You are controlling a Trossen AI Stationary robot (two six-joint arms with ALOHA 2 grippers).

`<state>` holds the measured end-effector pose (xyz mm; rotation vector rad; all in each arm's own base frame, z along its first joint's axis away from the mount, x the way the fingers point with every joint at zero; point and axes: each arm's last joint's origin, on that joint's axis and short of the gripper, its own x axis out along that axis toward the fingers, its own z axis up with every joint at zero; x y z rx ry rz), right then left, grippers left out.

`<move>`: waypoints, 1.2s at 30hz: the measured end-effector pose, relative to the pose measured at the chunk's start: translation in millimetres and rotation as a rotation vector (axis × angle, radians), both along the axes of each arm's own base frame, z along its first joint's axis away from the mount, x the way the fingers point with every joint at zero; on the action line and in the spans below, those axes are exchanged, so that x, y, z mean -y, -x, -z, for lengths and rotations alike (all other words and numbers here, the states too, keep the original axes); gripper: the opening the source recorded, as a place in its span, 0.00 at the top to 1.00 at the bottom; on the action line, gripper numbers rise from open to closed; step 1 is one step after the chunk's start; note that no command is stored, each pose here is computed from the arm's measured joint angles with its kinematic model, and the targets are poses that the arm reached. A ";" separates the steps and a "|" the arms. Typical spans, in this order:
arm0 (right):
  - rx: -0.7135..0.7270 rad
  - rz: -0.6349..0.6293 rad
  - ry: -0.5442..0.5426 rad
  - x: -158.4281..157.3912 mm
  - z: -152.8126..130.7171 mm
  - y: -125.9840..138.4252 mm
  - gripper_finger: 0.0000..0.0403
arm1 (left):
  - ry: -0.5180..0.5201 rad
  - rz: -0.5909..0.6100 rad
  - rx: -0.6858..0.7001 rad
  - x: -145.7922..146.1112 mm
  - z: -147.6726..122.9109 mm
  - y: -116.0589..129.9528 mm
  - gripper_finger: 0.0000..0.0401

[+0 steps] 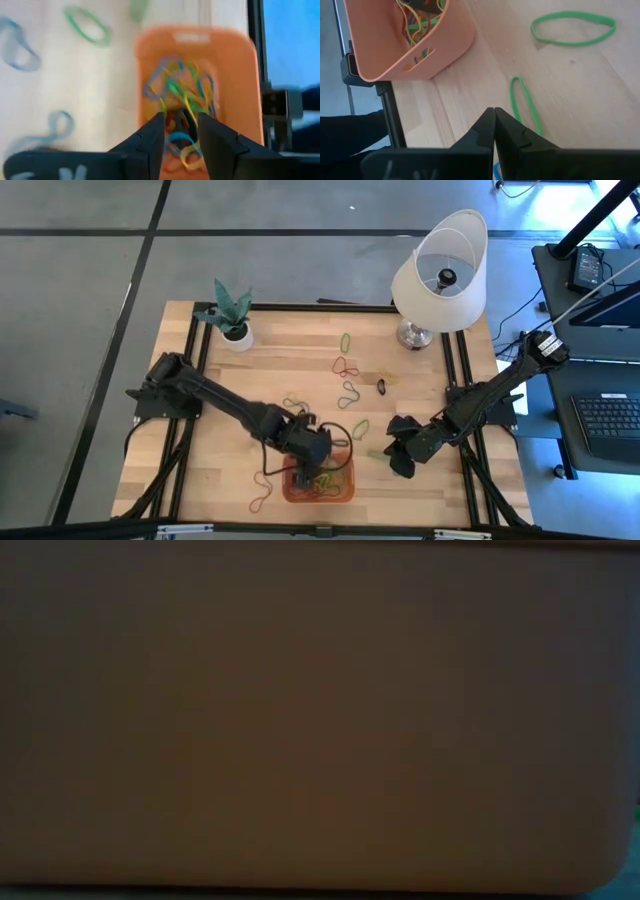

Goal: Pick and place rubber bands into bin
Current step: Put the bottom green rubber band into the bin

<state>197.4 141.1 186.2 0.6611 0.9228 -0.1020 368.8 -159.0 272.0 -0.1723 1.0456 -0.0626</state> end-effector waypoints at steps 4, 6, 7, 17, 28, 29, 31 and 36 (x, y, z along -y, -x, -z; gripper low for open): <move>0.016 -0.001 -0.012 -0.9 -1.2 -1.2 0.97 | -0.071 -0.019 0.061 -14.6 -23.8 10.2 0.78; 0.018 0.007 -0.023 -1.2 -1.6 -1.5 0.97 | -0.108 -0.022 0.076 -20.3 -35.1 18.3 0.82; 0.020 0.026 -0.042 -1.1 -2.1 -2.3 0.97 | -0.135 -0.025 0.075 -22.9 -40.0 23.5 0.85; -0.011 0.194 -0.012 7.4 -10.4 -6.7 0.99 | -0.276 -0.031 0.095 -43.2 -47.3 84.4 1.00; -0.289 0.529 0.019 13.5 -46.6 -4.6 1.00 | -0.140 -0.140 0.271 -91.3 0.7 178.6 1.00; -0.305 0.552 0.021 12.5 -47.1 -7.1 1.00 | -0.129 -0.144 0.282 -94.9 4.0 185.8 1.00; -0.312 0.576 0.017 8.5 -47.8 -17.4 1.00 | -0.104 -0.148 0.305 -101.2 10.2 198.5 1.00; -0.365 0.530 0.047 -7.1 -41.4 -48.1 1.00 | -0.100 -0.151 0.355 -115.0 19.9 224.8 1.00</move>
